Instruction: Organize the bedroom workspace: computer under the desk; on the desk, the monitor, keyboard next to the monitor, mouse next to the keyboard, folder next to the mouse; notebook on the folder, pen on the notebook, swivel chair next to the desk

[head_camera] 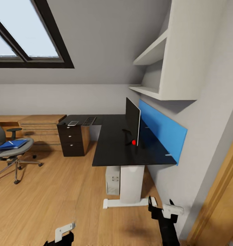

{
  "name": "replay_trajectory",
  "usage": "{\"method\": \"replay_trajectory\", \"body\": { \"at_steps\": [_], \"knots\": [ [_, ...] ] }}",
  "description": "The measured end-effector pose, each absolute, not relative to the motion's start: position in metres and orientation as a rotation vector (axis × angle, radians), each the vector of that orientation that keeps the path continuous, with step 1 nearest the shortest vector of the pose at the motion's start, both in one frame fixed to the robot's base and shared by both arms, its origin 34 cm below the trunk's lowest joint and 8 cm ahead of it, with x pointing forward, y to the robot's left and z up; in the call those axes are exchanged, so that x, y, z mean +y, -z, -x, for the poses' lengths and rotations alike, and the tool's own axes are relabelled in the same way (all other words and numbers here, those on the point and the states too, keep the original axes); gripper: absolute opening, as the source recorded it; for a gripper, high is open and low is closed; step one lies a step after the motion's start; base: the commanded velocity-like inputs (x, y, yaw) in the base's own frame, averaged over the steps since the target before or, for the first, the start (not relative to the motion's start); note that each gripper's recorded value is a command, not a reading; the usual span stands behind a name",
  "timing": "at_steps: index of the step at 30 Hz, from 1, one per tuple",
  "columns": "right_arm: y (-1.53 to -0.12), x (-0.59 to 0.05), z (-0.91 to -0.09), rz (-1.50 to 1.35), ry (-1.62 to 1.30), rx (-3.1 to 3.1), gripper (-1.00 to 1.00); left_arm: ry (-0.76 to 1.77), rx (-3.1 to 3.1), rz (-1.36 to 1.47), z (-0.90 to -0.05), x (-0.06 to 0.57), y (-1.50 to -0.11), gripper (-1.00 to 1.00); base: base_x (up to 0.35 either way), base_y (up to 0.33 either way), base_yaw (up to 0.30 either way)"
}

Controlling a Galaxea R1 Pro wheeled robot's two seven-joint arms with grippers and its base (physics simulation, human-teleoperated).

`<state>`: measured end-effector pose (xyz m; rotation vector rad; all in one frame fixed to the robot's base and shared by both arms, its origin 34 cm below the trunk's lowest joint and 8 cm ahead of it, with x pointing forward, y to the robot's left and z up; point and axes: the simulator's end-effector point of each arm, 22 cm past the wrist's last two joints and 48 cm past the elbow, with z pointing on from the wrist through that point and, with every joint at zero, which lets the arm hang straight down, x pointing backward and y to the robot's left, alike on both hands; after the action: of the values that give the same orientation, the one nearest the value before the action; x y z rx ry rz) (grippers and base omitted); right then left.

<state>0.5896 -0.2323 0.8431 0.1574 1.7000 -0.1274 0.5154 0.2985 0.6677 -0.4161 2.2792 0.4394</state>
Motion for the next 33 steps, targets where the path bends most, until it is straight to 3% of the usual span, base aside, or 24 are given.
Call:
{"method": "replay_trajectory", "body": {
  "at_steps": [12,17,21,23,33],
  "knots": [
    [-0.741,-0.234,-0.525,-0.118,0.159,1.905,1.00,-0.381,2.271,0.348,-0.498,0.321,-0.624,1.00,-0.048,0.000,0.000],
    [-0.666,-0.238,-0.472,-0.077,0.186,2.064,1.00,-0.293,2.455,0.286,-0.442,0.259,-0.570,1.00,-0.001,0.000,0.000],
    [-0.634,-0.265,-0.461,-0.025,0.245,2.133,1.00,-0.297,2.506,0.265,-0.423,0.260,-0.562,1.00,0.000,0.000,0.000],
    [-0.627,-0.320,-0.497,0.027,0.317,2.107,1.00,-0.268,2.571,0.245,-0.401,0.266,-0.549,1.00,0.000,0.000,0.000],
    [-0.629,-0.261,-0.491,0.050,0.172,2.146,1.00,-0.164,2.597,0.375,-0.394,0.253,-0.557,1.00,0.000,0.000,0.060]
  ]
}}
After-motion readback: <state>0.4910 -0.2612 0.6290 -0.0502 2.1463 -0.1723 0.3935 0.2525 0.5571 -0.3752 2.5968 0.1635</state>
